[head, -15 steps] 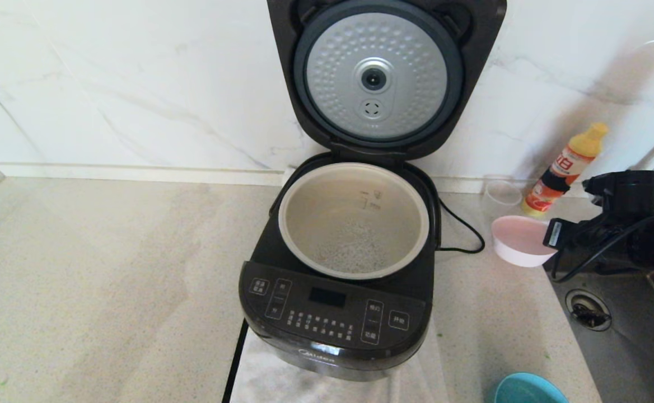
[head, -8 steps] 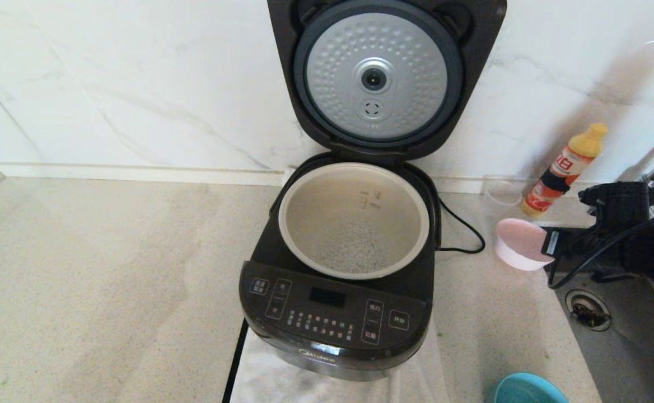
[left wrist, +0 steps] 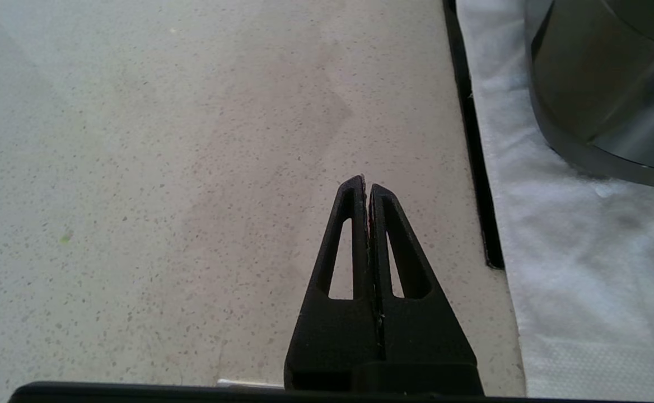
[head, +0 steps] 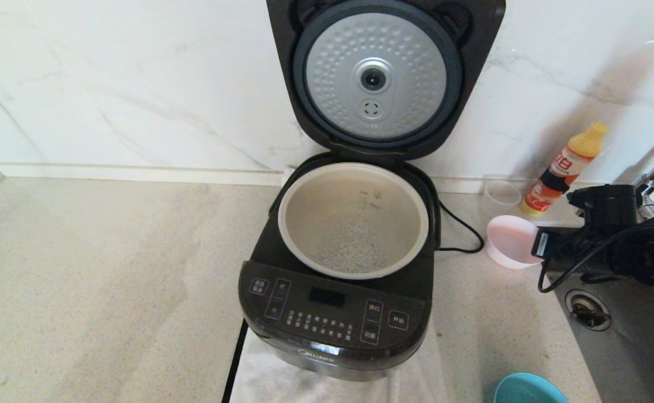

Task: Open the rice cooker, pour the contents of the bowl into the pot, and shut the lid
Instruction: Place the bowl on the table

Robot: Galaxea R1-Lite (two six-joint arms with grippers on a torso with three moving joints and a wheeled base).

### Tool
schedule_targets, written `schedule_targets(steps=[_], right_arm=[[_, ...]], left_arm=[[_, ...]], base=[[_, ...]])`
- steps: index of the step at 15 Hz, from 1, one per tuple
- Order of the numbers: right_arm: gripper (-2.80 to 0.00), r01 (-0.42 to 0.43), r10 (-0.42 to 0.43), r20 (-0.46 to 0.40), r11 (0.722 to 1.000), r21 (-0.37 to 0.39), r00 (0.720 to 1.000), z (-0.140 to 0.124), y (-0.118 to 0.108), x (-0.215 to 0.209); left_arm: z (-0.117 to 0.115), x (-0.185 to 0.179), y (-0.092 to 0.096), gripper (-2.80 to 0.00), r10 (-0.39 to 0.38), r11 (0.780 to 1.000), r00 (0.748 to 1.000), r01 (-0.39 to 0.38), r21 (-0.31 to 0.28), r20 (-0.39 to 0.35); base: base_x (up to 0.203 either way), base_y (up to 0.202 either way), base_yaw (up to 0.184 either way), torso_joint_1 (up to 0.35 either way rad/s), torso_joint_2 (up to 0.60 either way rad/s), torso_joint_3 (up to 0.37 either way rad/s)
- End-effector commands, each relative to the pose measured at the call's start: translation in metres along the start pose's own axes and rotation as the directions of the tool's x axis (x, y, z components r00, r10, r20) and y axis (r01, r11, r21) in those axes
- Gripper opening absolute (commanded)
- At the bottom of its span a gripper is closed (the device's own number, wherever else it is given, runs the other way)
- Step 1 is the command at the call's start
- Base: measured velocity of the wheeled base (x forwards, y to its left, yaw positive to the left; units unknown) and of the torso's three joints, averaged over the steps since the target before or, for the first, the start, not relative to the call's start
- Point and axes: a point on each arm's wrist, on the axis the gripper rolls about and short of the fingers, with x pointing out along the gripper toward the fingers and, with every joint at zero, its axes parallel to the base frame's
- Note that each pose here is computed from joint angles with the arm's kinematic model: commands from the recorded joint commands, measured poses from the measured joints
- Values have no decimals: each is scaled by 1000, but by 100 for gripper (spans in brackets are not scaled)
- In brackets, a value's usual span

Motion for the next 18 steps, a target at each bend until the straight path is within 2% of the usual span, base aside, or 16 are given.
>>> schedule_targets(steps=[1, 6, 7, 13, 15, 18], right_arm=[[-280, -11, 11, -14, 1000, -5, 1000, -5, 5, 1], [-280, -21, 20, -19, 1000, -21, 1000, -10, 15, -5], [0, -23, 23, -14, 999, -22, 1000, -9, 16, -6], [0, -34, 35, 34, 999, -13, 999, -3, 15, -20], [0, -57, 58, 104, 998, -12, 993, -1, 16, -20], [0, -62, 63, 130, 998, -10, 990, 1, 16, -21]], left_arm=[[0, 0, 0, -280, 0, 1000, 1000, 0, 0, -3], [0, 0, 0, -280, 0, 1000, 1000, 0, 0, -3], [0, 0, 0, -280, 0, 1000, 1000, 0, 0, -3], [0, 0, 0, -280, 0, 1000, 1000, 0, 0, -1], [0, 0, 0, -280, 0, 1000, 1000, 0, 0, -3], [0, 0, 0, -280, 0, 1000, 1000, 0, 0, -3]], base=[[0, 0, 0, 0, 0, 0], [0, 0, 0, 0, 0, 0], [0, 0, 0, 0, 0, 0], [0, 0, 0, 0, 0, 0], [0, 0, 0, 0, 0, 0], [0, 0, 0, 0, 0, 0]])
